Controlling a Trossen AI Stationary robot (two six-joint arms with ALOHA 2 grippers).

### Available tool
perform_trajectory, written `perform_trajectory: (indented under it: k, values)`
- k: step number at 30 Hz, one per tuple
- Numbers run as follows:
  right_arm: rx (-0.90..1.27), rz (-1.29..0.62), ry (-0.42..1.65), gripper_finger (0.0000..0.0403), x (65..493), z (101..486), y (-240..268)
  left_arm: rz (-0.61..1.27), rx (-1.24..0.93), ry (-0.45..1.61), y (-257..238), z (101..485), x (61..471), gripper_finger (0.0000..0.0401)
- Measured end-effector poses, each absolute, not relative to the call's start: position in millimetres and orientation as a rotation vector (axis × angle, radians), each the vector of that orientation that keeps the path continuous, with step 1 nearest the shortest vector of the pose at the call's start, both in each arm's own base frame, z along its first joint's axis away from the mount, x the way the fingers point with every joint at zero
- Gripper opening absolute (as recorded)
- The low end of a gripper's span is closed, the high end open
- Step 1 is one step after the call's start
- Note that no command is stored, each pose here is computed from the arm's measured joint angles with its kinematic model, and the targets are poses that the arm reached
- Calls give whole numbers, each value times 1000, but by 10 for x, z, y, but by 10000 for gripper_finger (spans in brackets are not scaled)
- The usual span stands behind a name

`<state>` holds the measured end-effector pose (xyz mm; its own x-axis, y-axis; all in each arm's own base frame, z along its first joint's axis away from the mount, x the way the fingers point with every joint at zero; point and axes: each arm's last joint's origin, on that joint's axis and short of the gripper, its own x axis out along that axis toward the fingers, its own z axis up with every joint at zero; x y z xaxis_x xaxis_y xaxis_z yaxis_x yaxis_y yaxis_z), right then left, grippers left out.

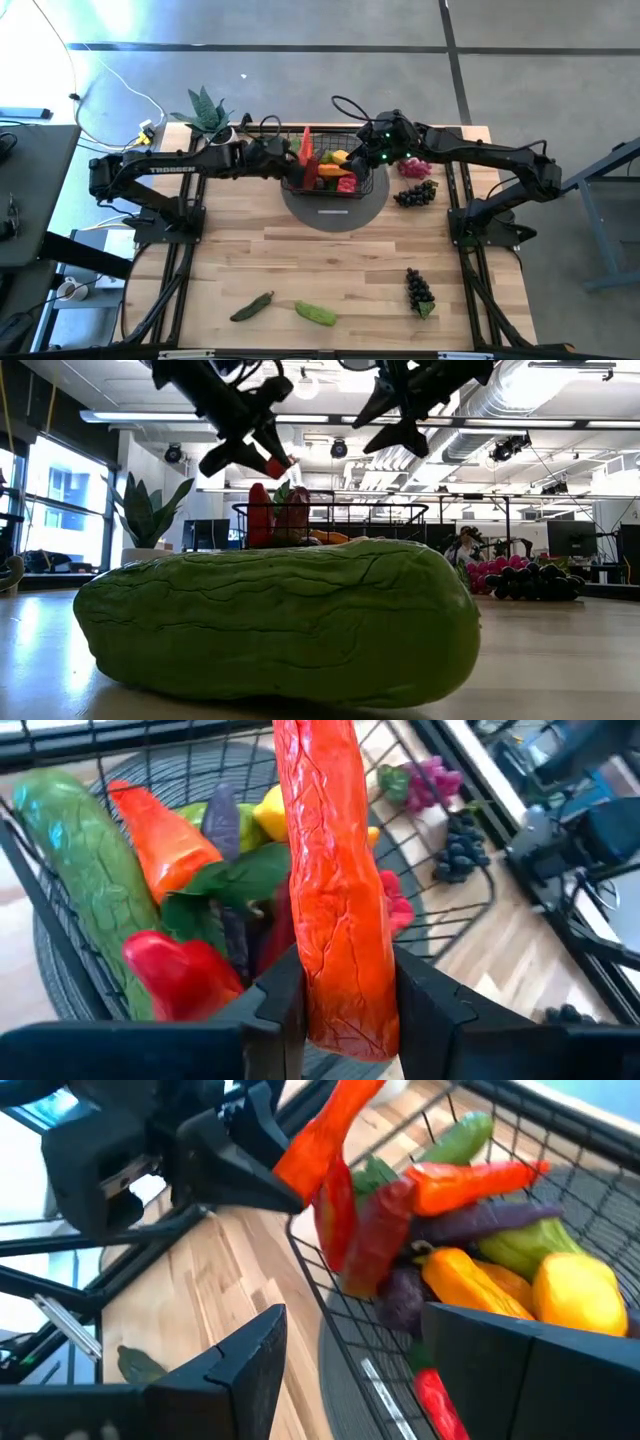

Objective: Build produce basket
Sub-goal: Put the carrot into the wire basket

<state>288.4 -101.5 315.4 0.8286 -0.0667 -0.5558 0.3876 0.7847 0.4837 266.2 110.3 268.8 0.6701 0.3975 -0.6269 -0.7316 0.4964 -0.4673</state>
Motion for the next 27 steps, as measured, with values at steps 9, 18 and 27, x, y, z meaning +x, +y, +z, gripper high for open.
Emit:
perform_trajectory:
  k: [9, 18, 27]
  values:
    - [640, -285, 616, 216, 2829, 3096, -1039, 825, -905, 532, 1279, 2371, 2775, 99]
    - [657, -293, 610, 216, 2831, 3098, -1039, 848, -917, 566, 1354, 2208, 2842, 106]
    - [746, -336, 600, 216, 2839, 3096, -1017, 834, -861, 577, 1433, 2226, 2800, 165]
